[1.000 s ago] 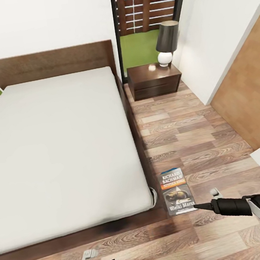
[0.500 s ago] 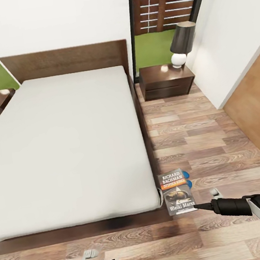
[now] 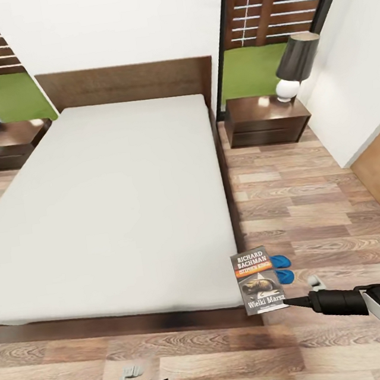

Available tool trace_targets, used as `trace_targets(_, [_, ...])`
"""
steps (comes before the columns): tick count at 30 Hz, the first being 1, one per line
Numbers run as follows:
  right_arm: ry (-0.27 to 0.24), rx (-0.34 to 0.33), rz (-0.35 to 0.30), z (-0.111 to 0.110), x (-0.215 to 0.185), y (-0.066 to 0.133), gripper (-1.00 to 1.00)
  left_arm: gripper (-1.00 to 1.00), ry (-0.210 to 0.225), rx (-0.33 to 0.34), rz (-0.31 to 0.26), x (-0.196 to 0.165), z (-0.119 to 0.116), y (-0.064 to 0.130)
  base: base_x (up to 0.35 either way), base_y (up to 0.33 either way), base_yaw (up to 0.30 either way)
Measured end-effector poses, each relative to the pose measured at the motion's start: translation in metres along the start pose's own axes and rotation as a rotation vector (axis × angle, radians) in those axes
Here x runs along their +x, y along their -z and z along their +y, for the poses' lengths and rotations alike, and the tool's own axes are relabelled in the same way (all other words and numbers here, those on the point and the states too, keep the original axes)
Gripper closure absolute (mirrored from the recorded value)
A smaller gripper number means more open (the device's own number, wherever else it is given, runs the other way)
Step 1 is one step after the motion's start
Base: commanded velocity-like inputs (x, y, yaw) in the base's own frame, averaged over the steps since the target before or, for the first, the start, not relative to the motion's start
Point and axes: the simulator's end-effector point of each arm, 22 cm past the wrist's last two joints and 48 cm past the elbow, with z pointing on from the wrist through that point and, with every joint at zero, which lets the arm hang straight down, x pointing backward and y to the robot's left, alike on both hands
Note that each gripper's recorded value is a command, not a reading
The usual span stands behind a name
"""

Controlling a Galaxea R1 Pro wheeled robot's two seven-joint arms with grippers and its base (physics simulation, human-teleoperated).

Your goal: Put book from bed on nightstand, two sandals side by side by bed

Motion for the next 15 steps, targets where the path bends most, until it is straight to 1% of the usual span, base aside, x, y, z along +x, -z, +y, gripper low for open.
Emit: trace_targets(15, [-0.001, 0.001, 0.001, 0.0072, 0.0052, 0.005, 1.0, -1.0, 0.0, 0.0, 0.001, 0.005, -0.0058, 0.0068, 0.0, 0.0, 0.233])
